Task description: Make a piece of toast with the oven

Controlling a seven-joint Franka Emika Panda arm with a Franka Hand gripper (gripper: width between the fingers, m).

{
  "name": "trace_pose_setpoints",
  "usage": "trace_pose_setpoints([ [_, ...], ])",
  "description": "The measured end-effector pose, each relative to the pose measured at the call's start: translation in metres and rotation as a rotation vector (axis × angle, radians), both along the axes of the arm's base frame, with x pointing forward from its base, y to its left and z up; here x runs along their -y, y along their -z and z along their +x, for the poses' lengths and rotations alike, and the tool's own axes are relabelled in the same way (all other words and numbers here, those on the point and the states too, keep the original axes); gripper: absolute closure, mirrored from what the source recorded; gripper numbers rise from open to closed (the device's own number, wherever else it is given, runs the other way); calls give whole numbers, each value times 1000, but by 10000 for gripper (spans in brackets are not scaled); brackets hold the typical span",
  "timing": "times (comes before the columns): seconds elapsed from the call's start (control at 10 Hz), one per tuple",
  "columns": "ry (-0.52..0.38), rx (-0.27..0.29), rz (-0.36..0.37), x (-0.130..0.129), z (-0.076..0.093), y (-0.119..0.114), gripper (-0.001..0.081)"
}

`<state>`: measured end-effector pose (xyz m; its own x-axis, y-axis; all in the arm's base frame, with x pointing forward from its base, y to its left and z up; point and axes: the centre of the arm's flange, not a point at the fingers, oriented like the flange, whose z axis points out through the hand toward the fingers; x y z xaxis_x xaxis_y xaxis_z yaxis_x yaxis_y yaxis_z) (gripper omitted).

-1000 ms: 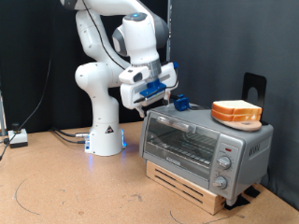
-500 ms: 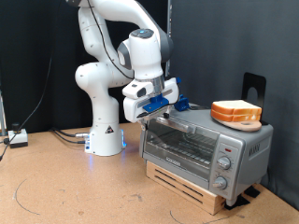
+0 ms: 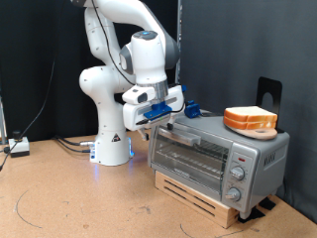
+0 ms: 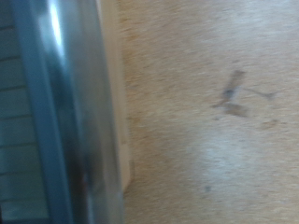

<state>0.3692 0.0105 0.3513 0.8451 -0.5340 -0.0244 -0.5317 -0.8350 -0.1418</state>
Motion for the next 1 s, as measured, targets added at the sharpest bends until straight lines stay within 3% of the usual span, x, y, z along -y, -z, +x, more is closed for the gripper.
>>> trace_pose_setpoints([
  [0.5,78,-10,-80,49,22,26,-1],
  [1.0,100,-16,-124,71,43,57,-1],
])
